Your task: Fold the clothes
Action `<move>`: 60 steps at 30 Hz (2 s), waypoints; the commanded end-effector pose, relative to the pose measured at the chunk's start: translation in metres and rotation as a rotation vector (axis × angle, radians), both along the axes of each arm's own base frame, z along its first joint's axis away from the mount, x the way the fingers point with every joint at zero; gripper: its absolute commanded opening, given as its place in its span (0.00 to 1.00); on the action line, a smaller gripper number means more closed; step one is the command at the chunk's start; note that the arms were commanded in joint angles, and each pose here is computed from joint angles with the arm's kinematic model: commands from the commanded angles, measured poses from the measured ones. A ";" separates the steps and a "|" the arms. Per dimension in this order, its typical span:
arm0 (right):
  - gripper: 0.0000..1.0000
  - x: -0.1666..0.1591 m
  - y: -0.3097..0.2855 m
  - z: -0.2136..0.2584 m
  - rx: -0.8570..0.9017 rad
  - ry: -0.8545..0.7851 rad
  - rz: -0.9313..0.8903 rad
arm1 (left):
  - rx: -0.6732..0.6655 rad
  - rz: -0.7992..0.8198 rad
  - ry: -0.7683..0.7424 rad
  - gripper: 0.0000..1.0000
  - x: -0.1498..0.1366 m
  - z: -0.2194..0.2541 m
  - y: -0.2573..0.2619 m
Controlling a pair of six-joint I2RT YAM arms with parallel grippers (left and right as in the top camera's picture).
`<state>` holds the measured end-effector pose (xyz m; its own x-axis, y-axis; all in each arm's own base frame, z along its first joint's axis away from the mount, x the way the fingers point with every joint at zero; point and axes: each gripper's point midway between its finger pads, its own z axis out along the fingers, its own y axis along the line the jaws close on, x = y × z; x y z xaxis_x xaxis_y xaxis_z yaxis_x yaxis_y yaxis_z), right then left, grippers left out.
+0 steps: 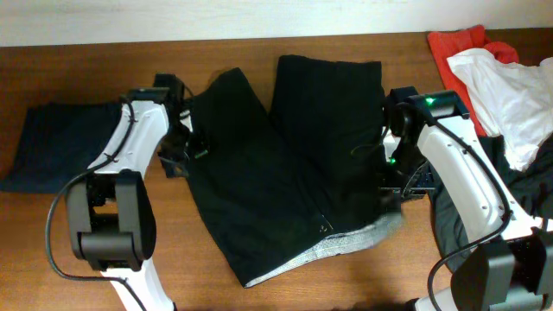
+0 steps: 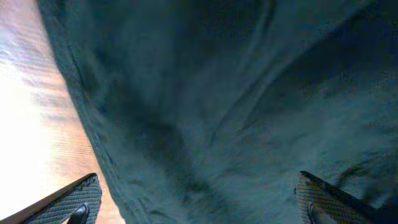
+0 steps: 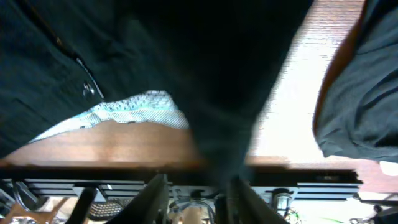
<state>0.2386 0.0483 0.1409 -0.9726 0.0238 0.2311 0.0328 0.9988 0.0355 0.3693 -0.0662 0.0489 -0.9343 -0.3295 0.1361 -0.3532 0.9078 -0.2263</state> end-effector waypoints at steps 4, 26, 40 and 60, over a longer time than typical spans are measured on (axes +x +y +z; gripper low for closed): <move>0.41 0.004 -0.013 0.007 -0.055 -0.051 0.027 | 0.005 -0.058 0.094 0.99 -0.041 -0.033 -0.013; 0.45 0.020 -0.040 0.005 -0.015 -0.100 -0.090 | 0.173 -0.033 -0.811 0.47 0.185 0.140 0.025; 0.85 0.062 -0.032 0.002 0.035 -0.262 -0.096 | 0.037 -0.173 -0.198 0.99 0.048 0.082 -0.015; 0.85 0.064 -0.032 0.001 0.035 -0.269 -0.095 | -0.075 -0.189 0.194 0.99 -0.104 -0.038 -0.163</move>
